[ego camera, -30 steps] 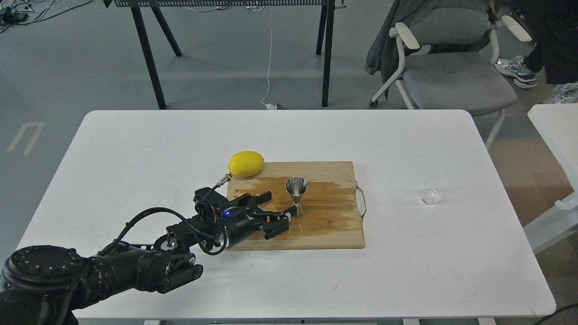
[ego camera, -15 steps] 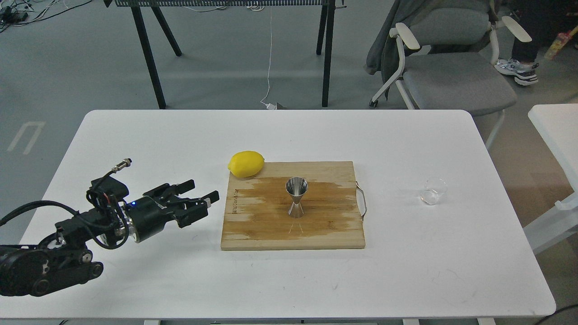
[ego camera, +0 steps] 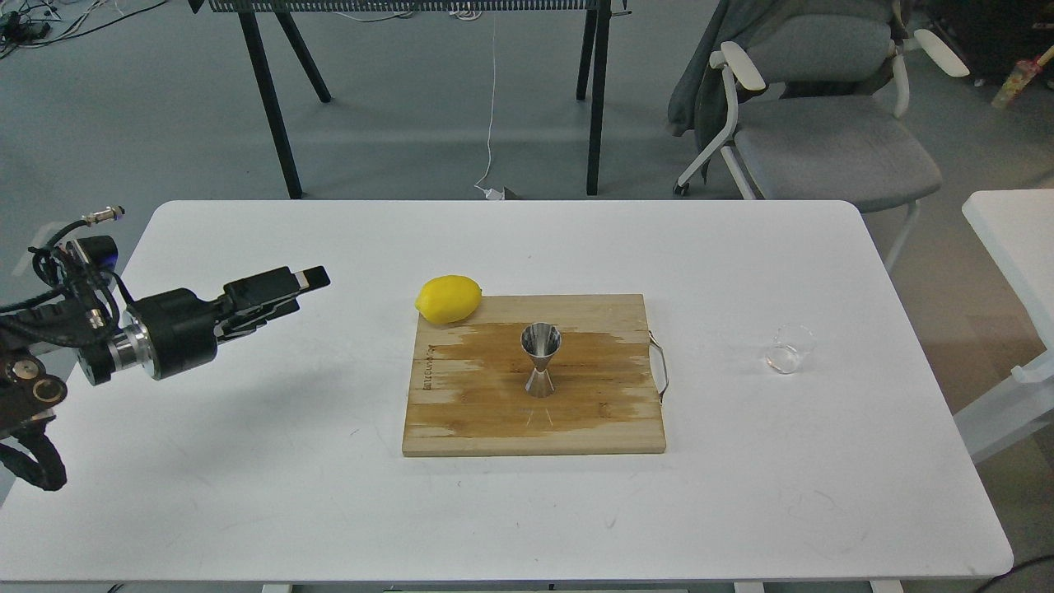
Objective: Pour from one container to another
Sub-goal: 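Withdraw the left arm away from the jigger toward the table edge, then reach the right gripper toward the small clear glass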
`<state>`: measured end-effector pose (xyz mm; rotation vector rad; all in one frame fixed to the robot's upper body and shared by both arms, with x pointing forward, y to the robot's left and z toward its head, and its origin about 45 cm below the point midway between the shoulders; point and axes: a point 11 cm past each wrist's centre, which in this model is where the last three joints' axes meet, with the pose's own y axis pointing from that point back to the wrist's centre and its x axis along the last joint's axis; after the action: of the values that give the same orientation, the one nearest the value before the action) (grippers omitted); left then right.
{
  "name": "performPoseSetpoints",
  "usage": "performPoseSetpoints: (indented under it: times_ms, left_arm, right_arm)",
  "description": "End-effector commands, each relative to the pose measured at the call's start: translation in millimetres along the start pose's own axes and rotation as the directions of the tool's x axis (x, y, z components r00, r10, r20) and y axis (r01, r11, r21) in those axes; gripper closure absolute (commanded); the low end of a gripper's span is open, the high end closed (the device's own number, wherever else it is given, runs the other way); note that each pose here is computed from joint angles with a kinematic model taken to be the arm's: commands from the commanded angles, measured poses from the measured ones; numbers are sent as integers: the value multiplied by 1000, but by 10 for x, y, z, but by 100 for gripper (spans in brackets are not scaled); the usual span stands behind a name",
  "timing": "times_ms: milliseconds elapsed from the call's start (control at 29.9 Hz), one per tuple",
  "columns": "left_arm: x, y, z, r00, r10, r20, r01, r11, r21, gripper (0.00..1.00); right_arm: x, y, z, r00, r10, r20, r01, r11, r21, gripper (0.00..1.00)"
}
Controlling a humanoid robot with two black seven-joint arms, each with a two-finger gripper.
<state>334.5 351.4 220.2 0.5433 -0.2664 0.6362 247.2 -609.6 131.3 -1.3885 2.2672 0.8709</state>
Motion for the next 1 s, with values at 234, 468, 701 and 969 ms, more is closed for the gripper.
performPoseSetpoints:
  times_ms: [234, 468, 701, 969]
  left_arm:
    - [1361, 817, -333, 778, 509, -368, -548, 837, 0, 1]
    - [1380, 976, -633, 587, 579, -566, -675, 736, 55, 0]
    - [1465, 1043, -627, 418, 554, -720, -777, 629, 33, 0]
    - [1421, 863, -657, 277, 459, -844, -830, 558, 30, 0]
  right_arm:
    - [-756, -203, 221, 976, -212, 53, 215, 974, -70, 0]
    - [-1226, -203, 383, 933, -333, 139, 350, 928, -125, 0]
    - [-1434, -90, 504, 872, -361, 331, 425, 894, -144, 1]
    - [-1848, 244, 519, 744, -414, 525, 550, 825, -128, 1]
